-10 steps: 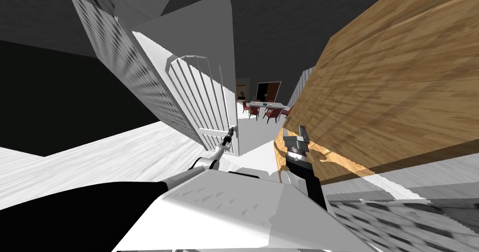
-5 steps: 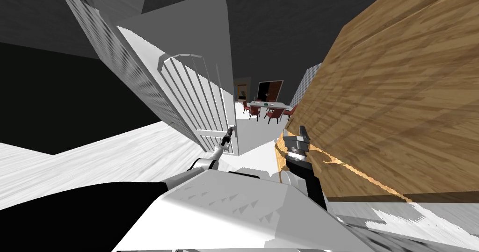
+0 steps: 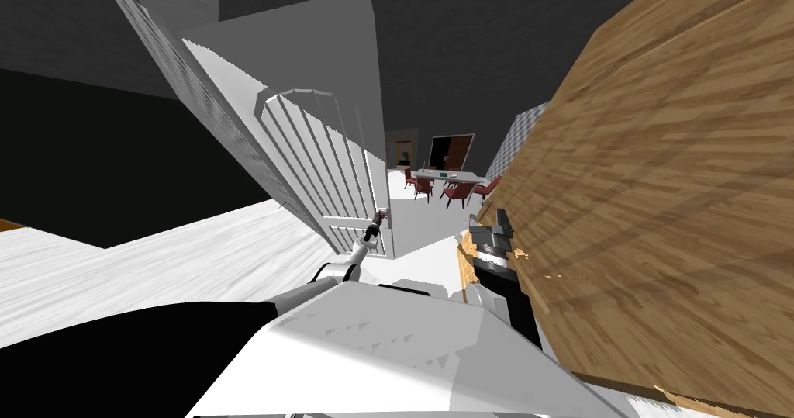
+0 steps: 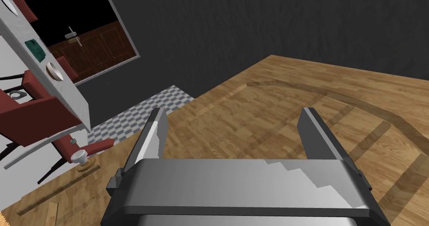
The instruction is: Push the door open
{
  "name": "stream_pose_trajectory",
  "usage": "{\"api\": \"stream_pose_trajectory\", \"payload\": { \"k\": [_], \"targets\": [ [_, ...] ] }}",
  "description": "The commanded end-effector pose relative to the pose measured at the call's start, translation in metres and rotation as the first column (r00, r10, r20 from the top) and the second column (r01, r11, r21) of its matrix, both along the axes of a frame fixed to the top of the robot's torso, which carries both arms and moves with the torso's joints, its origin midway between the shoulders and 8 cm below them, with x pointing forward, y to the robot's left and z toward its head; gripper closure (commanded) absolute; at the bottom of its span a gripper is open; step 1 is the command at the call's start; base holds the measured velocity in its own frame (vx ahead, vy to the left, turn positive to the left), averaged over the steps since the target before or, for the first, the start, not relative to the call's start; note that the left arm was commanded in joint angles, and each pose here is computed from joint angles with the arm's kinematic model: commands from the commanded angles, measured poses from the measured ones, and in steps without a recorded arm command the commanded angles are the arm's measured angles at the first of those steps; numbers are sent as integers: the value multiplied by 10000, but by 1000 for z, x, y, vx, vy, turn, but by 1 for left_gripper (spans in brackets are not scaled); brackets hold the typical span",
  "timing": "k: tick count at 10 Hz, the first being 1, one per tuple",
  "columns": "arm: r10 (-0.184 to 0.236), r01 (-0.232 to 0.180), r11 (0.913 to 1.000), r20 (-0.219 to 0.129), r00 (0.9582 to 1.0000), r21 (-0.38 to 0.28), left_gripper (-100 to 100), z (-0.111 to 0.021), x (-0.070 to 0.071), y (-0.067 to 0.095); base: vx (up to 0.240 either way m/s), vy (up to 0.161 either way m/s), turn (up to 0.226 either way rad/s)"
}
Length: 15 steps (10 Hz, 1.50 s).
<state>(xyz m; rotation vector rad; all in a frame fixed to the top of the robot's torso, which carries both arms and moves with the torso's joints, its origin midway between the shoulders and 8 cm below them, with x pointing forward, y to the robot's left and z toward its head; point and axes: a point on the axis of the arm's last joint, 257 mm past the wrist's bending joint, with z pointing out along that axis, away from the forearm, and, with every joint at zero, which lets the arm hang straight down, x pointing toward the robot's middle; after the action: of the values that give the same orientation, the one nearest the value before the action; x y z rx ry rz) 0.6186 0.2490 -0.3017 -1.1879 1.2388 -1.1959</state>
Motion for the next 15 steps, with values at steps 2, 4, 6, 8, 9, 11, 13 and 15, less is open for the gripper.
{"api": "stream_pose_trajectory", "payload": {
  "k": [2,4,6,8,9,11,13,15],
  "targets": [
    [395,-396,9992,144,9991,41,100,7,2,23,172,-125,98],
    [582,-582,9983,143,9982,20,100,8,1,33,109,-40,38],
    [766,-766,9971,142,9970,-5,100,8,0,42,149,-111,108],
    [770,-769,9970,110,9970,-55,-100,6,0,40,49,-137,109],
    [770,-769,9970,110,9970,-55,-100,6,0,40,-187,3,-2],
    [719,-718,9974,104,9974,-102,-100,6,1,36,-198,-5,-11],
    [645,-643,9978,94,9979,-180,-100,6,2,29,-243,-58,28],
    [574,-572,9980,81,9983,-263,-100,6,2,22,-240,-87,24]
  ]
}}
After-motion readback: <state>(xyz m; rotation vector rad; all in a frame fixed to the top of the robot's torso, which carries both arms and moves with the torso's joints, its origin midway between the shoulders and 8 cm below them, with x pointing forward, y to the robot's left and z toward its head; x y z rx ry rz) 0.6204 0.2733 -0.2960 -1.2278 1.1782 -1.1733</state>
